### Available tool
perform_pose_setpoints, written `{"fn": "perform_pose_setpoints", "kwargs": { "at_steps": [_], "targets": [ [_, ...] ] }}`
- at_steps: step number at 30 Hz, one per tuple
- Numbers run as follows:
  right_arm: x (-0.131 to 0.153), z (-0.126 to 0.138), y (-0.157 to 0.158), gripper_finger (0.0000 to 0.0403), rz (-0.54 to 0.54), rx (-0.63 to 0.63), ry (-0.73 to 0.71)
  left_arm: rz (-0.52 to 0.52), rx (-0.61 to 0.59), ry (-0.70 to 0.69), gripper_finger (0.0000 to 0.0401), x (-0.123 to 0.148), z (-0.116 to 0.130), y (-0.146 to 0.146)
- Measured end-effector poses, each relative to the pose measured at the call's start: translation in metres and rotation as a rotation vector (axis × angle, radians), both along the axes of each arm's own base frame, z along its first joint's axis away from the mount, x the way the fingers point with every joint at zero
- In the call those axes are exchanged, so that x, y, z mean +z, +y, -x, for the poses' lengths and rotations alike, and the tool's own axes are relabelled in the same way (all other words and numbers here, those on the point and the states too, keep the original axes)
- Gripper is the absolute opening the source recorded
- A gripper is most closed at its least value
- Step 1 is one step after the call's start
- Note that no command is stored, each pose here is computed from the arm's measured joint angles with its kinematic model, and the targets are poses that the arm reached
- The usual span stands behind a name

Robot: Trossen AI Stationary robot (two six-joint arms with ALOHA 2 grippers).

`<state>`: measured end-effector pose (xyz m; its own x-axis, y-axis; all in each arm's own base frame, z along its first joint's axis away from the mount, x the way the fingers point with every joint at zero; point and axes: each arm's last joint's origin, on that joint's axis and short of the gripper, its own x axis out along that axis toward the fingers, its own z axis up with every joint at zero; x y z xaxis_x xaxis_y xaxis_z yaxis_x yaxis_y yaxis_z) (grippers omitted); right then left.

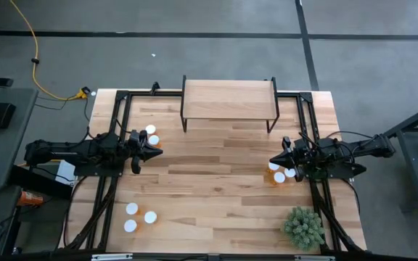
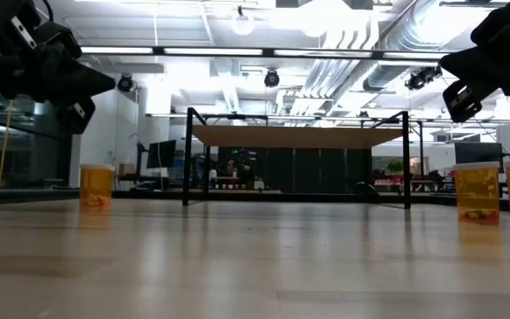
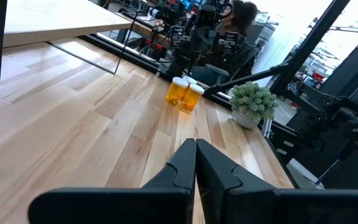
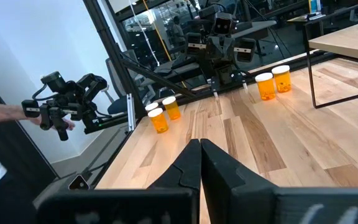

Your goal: Pick and place medicine bottles onto shelf by color

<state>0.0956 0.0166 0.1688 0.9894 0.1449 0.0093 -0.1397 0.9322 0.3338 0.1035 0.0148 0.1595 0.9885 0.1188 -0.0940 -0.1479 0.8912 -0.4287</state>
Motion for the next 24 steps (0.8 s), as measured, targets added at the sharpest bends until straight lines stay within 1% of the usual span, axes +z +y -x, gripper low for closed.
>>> {"fn": "perform_pose_setpoints", "kwargs": {
  "at_steps": [14, 18, 20, 23, 24],
  "targets": [
    [0.000, 0.000, 0.000, 0.0000, 0.000, 0.000, 0.000, 0.000, 0.001, -0.002, 0.0001, 0.000, 0.000, 0.000],
    [0.000, 0.000, 0.000, 0.0000, 0.000, 0.000, 0.000, 0.001, 0.069, -0.025, 0.0001, 0.002, 0.000, 0.002],
    [0.000, 0.000, 0.000, 0.0000, 0.000, 0.000, -0.001, 0.034, 0.095, -0.066, 0.0001, 0.006, 0.000, 0.003],
    [0.000, 0.000, 0.000, 0.0000, 0.000, 0.000, 0.000, 0.093, 0.104, -0.134, 0.0001, 0.011, 0.000, 0.003],
    [0.000, 0.000, 0.000, 0.0000, 0.000, 0.000, 0.000, 0.093, 0.132, -0.185, 0.0001, 0.016, 0.000, 0.004]
  ]
}}
